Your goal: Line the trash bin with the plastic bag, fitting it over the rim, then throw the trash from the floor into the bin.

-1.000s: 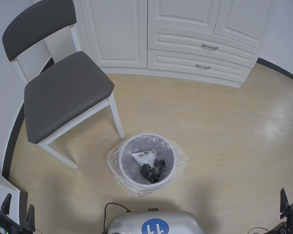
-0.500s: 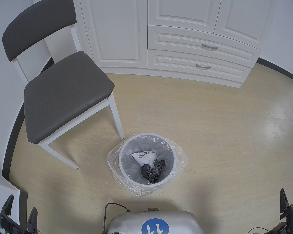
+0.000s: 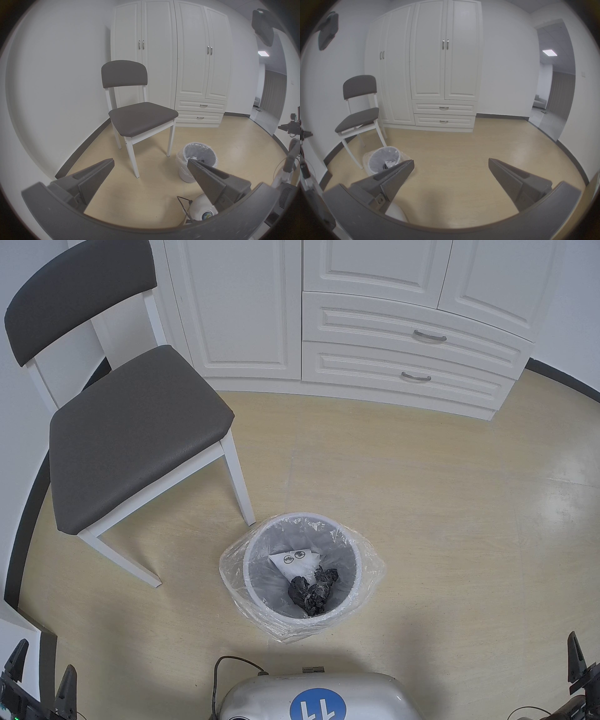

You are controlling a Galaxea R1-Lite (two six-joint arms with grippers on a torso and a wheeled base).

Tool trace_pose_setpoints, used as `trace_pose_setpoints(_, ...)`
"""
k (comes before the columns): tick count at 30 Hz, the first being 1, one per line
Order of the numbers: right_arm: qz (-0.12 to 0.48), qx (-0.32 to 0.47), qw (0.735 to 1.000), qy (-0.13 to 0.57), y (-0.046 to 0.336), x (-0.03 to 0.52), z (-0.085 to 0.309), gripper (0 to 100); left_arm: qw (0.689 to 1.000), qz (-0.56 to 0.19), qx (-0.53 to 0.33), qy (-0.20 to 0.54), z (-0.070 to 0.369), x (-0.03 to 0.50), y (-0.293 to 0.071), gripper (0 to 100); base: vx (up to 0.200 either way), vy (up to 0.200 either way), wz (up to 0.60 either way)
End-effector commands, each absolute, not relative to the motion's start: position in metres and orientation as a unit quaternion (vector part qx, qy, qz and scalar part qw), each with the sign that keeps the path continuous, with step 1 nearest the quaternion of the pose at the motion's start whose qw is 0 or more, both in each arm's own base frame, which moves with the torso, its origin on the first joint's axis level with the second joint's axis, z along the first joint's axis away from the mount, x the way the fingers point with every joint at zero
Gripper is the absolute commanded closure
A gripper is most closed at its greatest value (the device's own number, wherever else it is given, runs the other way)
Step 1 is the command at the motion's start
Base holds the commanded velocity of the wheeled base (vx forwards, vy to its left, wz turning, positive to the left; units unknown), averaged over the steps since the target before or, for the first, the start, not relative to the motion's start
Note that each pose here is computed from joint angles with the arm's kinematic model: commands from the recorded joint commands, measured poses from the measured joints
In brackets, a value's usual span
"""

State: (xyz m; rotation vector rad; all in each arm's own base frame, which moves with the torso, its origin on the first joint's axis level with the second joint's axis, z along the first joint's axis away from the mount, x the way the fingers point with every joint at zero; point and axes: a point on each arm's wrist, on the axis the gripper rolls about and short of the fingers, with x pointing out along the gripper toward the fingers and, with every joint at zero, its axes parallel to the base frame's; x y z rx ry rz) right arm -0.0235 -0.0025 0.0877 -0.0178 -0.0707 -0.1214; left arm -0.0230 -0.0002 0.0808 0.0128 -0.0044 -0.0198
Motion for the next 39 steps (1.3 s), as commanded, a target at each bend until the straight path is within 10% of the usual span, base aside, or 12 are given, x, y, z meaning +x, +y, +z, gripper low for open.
trace_pose_setpoints(1, -0.046, -0.032, 0.998, -0.034, -0.0018, -0.0233, 0.0830, 0, 1.000, -0.010, 0.007, -0.001, 0.0756, -0.0228, -0.0002, 0, 0.000, 0.000, 0.00)
trace_pose_setpoints(24, 0.033, -0.136, 0.989, -0.040, 0.0019, -0.0232, 0.0830, 0, 1.000, -0.009, 0.002, -0.001, 0.0756, -0.0228, -0.0002, 0, 0.000, 0.000, 0.00)
trace_pose_setpoints(39, -0.025, 0.037, 0.999, -0.027, -0.0011, -0.0231, 0.0811, 0, 1.000, -0.008, 0.002, 0.000, 0.0755, -0.0228, -0.0002, 0, 0.000, 0.000, 0.00)
